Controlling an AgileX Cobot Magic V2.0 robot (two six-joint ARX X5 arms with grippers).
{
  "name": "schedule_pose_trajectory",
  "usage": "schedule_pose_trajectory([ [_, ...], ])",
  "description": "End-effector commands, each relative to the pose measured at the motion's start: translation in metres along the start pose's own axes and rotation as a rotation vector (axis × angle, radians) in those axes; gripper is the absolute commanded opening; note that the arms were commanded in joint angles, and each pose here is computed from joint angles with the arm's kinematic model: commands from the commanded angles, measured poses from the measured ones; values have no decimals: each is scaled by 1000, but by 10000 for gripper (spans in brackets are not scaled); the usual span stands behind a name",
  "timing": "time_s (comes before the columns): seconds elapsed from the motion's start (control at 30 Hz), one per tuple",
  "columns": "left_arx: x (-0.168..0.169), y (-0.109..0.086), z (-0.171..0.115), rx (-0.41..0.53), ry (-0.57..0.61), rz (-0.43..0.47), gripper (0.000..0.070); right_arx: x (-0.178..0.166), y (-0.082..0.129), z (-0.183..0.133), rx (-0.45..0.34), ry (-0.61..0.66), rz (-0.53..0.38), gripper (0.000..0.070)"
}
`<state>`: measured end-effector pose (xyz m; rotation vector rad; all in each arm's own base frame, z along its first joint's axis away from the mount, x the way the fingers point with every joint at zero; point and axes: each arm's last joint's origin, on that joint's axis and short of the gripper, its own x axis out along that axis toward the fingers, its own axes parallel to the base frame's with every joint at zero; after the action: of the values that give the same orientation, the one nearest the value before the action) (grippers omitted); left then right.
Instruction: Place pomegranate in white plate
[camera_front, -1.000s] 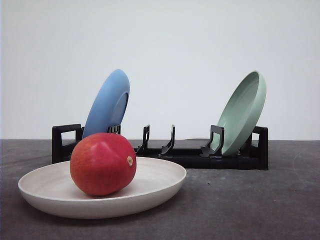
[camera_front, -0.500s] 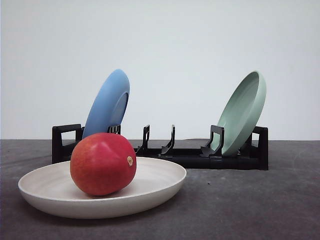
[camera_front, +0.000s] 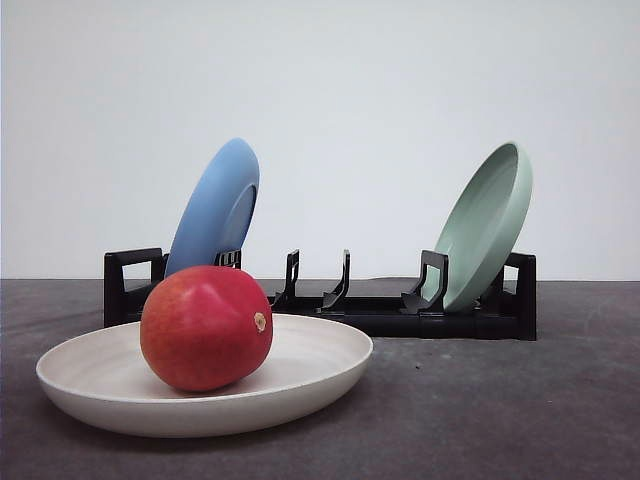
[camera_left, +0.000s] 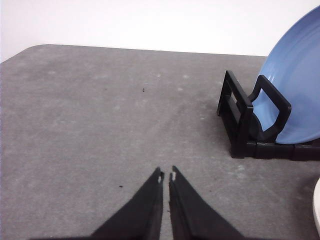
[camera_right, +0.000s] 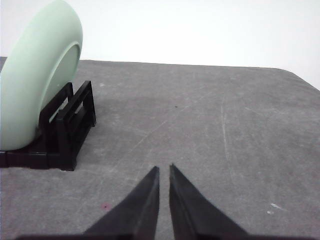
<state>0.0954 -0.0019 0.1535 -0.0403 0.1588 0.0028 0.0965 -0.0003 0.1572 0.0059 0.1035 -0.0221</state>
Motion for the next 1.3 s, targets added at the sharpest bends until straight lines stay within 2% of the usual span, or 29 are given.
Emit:
schedule_pose_trajectory([
  [0.0, 1, 0, -2, 5, -5, 0, 0, 0, 0, 0, 12, -10, -3, 32],
  [1.27, 1, 0, -2, 5, -5, 0, 0, 0, 0, 0, 12, -10, -3, 32],
])
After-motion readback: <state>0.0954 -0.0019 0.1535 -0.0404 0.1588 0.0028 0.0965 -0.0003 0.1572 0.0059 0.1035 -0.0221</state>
